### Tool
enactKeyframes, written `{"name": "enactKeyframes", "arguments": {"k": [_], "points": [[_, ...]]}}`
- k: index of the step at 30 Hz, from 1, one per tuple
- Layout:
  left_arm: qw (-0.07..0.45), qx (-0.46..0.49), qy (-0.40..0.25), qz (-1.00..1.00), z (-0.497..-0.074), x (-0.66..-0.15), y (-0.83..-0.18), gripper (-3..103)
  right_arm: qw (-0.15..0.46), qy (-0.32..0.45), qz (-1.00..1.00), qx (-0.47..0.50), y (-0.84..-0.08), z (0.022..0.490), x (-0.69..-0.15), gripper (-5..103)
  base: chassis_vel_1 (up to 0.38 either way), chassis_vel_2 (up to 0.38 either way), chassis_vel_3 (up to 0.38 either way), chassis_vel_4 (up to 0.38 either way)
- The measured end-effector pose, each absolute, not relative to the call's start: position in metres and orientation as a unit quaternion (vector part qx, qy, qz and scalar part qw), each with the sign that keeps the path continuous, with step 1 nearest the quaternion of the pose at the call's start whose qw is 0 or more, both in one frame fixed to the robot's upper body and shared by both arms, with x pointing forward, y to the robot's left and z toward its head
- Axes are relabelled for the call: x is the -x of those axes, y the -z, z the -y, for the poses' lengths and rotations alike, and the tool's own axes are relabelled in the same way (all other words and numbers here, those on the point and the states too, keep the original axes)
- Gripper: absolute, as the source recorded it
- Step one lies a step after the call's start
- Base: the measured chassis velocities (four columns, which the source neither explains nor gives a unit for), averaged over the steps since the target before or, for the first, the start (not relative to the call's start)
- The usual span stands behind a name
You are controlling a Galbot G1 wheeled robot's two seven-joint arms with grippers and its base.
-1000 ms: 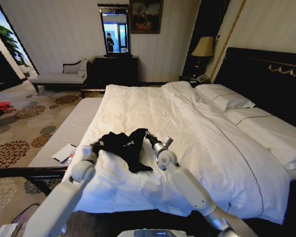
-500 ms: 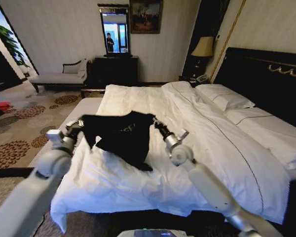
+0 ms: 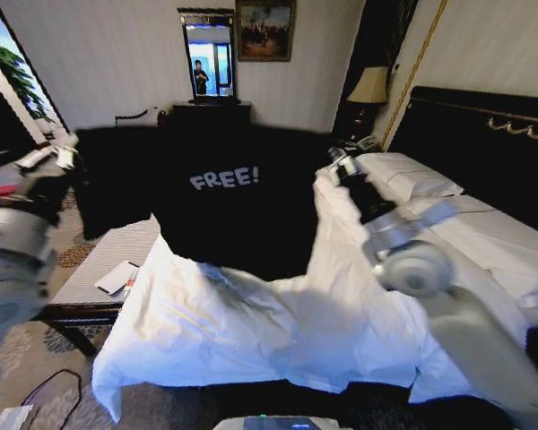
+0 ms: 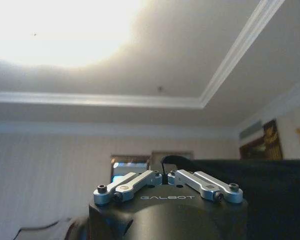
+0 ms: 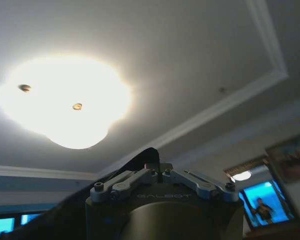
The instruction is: Fold the clothes on the bed.
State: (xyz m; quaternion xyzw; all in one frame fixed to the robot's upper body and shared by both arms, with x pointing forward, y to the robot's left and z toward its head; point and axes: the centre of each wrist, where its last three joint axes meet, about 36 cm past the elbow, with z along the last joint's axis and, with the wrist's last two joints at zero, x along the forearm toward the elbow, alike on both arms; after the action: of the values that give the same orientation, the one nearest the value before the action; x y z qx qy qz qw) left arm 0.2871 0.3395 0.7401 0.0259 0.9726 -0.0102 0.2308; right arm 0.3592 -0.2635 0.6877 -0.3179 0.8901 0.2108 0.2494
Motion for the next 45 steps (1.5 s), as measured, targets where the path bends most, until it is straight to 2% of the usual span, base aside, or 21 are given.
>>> {"name": "enactKeyframes", "arguments": {"k": [4, 11, 15, 19, 22, 24, 26, 27, 29, 32, 33, 37, 45], "points": [[0.233, -0.027, 0.026, -0.972, -0.344, -0.273, -0.751, 0, 0.269, -0.195, -0.883, 0.331, -0.702, 0.263, -0.323, 0, 0.0, 0.0, 0.0, 0.0], [0.223, -0.01, 0.027, -0.974, -0.355, -0.262, -0.752, 0, 0.242, -0.192, -0.909, 0.28, -0.697, 0.278, -0.315, 0, 0.0, 0.0, 0.0, 0.0], [0.195, 0.006, 0.028, -0.98, -0.36, -0.264, -0.735, 0, 0.217, -0.174, -0.929, 0.245, -0.674, 0.281, -0.313, 0, 0.0, 0.0, 0.0, 0.0], [0.133, 0.006, 0.02, -0.991, -0.348, -0.281, -0.697, 0, 0.148, -0.211, -0.938, 0.231, -0.653, 0.272, -0.315, 0, 0.0, 0.0, 0.0, 0.0], [0.102, -0.002, 0.012, -0.995, -0.342, -0.286, -0.683, 0, 0.118, -0.216, -0.941, 0.231, -0.646, 0.263, -0.317, 0, 0.0, 0.0, 0.0, 0.0], [0.047, -0.027, 0.008, -0.998, -0.33, -0.292, -0.663, 0, 0.049, -0.224, -0.951, 0.207, -0.625, 0.256, -0.336, 0, 0.0, 0.0, 0.0, 0.0], [0.033, -0.037, 0.008, -0.999, -0.327, -0.293, -0.66, 0, 0.026, -0.228, -0.954, 0.195, -0.616, 0.256, -0.345, 0, 0.0, 0.0, 0.0, 0.0], [0.004, -0.057, 0.005, -0.998, -0.32, -0.302, -0.65, 0, -0.028, -0.24, -0.955, 0.175, -0.593, 0.253, -0.365, 0, 0.0, 0.0, 0.0, 0.0], [-0.041, -0.056, -0.01, -0.998, -0.324, -0.329, -0.627, 0, -0.096, -0.247, -0.952, 0.15, -0.553, 0.245, -0.397, 0, 0.0, 0.0, 0.0, 0.0], [-0.07, -0.045, -0.026, -0.996, -0.331, -0.356, -0.603, 0, -0.131, -0.243, -0.951, 0.136, -0.522, 0.236, -0.42, 0, 0.0, 0.0, 0.0, 0.0], [-0.096, -0.035, -0.037, -0.994, -0.336, -0.383, -0.575, 0, -0.151, -0.234, -0.953, 0.121, -0.495, 0.229, -0.445, 0, 0.0, 0.0, 0.0, 0.0], [-0.122, -0.016, -0.034, -0.992, -0.338, -0.425, -0.537, 0, -0.154, -0.229, -0.955, 0.111, -0.474, 0.219, -0.478, 0, 0.0, 0.0, 0.0, 0.0], [-0.14, 0.005, 0.005, -0.99, -0.308, -0.506, -0.488, 0, -0.14, -0.222, -0.961, 0.083, -0.442, 0.215, -0.544, 0, 0.0, 0.0, 0.0, 0.0]]}}
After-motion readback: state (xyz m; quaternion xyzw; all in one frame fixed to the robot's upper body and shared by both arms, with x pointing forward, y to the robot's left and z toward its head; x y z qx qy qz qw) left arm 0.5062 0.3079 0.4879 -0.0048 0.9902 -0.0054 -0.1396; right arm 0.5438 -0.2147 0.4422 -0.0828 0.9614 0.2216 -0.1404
